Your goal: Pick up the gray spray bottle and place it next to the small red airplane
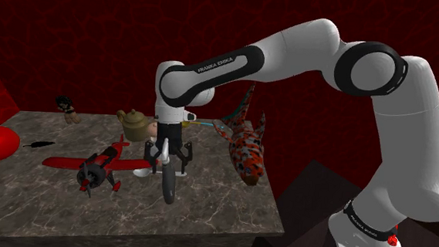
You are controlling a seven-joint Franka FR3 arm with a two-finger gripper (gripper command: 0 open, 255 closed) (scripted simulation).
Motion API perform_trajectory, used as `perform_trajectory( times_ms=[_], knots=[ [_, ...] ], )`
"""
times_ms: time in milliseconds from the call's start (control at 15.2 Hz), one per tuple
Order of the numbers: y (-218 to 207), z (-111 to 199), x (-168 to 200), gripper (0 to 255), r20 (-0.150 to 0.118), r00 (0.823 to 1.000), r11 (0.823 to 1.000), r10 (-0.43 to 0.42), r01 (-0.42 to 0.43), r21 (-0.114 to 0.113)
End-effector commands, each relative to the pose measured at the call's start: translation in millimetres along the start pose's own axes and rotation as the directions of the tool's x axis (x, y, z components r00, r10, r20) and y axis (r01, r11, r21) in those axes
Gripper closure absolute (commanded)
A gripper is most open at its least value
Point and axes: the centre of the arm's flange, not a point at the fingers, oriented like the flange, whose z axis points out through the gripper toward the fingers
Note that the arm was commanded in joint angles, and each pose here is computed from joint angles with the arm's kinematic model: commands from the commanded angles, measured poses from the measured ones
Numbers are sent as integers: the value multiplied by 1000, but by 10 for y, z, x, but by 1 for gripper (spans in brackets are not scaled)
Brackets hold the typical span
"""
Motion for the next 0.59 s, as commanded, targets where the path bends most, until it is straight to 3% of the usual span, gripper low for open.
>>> perform_trajectory(
  times_ms=[0, 66, 330, 528],
  knots=[
    [0, 0, 0, 0, 0, 1000, 1000, 0, 0, 0],
    [0, 0, 0, 0, 0, 1000, 1000, 0, 0, 0],
    [0, -500, 0, 0, 0, 1000, 1000, 0, 0, 0],
    [0, -500, 0, 0, 0, 1000, 1000, 0, 0, 0]
  ],
)
